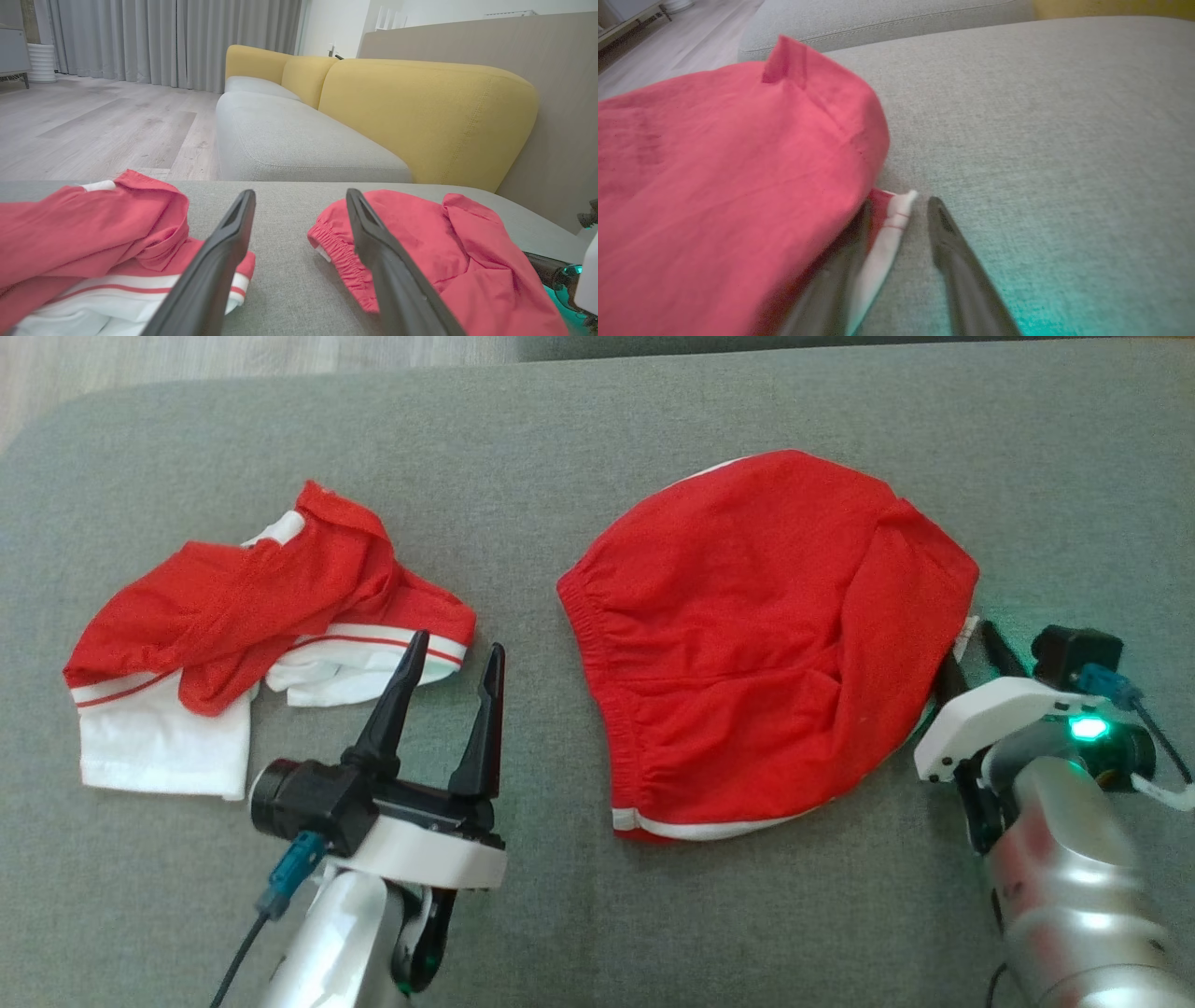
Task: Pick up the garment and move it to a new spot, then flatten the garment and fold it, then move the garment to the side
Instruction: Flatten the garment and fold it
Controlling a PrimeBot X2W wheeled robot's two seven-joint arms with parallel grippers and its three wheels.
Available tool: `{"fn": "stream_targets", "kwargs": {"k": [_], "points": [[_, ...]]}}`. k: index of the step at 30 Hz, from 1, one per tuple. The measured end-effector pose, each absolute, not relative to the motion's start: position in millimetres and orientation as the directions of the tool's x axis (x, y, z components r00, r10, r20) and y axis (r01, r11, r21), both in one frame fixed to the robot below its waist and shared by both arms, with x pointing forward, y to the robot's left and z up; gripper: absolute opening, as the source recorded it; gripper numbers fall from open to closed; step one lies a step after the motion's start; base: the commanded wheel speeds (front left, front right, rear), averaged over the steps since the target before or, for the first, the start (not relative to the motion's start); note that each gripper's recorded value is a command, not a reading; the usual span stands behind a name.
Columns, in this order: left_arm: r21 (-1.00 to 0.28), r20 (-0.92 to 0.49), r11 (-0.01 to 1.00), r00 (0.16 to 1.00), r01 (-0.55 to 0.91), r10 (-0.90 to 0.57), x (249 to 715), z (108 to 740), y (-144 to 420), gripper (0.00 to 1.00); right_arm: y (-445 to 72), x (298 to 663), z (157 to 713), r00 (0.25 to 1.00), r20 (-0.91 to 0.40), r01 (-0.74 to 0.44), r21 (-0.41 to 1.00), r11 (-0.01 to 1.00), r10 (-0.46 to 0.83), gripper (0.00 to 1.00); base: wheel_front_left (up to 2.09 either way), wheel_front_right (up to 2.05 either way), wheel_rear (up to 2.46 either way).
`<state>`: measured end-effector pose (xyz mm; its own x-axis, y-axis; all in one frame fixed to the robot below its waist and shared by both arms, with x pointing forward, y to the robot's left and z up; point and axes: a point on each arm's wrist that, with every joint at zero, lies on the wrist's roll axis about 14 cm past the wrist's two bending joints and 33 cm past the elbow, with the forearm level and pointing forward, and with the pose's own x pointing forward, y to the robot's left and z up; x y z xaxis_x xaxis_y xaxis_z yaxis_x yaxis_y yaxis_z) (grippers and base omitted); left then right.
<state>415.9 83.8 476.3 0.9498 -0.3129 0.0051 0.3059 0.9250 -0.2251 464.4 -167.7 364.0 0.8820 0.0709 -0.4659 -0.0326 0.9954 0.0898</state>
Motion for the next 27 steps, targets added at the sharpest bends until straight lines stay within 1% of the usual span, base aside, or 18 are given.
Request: {"fn": "stream_targets", "kwargs": {"k": [4, 8, 18, 23, 24, 25, 27], "points": [[-0.224, 0.016, 0.922, 0.947, 0.316, -0.321, 417, 480, 80, 1.0, -171, 462, 367, 0.889, -0.453, -0.029, 0.082, 0.996, 0.063, 0.0, 0.0, 0.0, 0.0], [-0.222, 0.034, 0.915, 0.941, 0.336, -0.337, 417, 487, 74, 1.0, -191, 454, 372, 0.9, -0.435, 0.043, 0.096, 0.994, 0.003, 0.0, 0.0, 0.0, 0.0], [-0.237, 0.075, 0.89, 0.92, 0.391, -0.384, 404, 503, 51, 1.0, -257, 390, 373, 0.878, -0.443, 0.23, 0.051, 0.972, -0.184, 0.0, 0.0, 0.0, 0.0], [-0.242, 0.096, 0.878, 0.91, 0.414, -0.402, 400, 512, 41, 1.0, -272, 377, 378, 0.865, -0.448, 0.272, 0.045, 0.961, -0.224, 0.0, 0.0, 0.0, 0.0], [-0.242, 0.1, 0.875, 0.908, 0.42, -0.408, 399, 513, 39, 1.0, -273, 375, 379, 0.864, -0.45, 0.274, 0.044, 0.961, -0.226, 0.68, 0.0, 0.0, 0.0], [-0.241, 0.101, 0.873, 0.905, 0.425, -0.413, 398, 514, 37, 1.0, -274, 374, 381, 0.865, -0.447, 0.276, 0.043, 0.96, -0.229, 1.0, 0.0, 0.0, 0.0], [-0.239, 0.102, 0.868, 0.901, 0.435, -0.423, 395, 515, 34, 1.0, -277, 374, 387, 0.873, -0.426, 0.277, 0.037, 0.96, -0.236, 1.0, 0.0, 0.0, 0.0]]}}
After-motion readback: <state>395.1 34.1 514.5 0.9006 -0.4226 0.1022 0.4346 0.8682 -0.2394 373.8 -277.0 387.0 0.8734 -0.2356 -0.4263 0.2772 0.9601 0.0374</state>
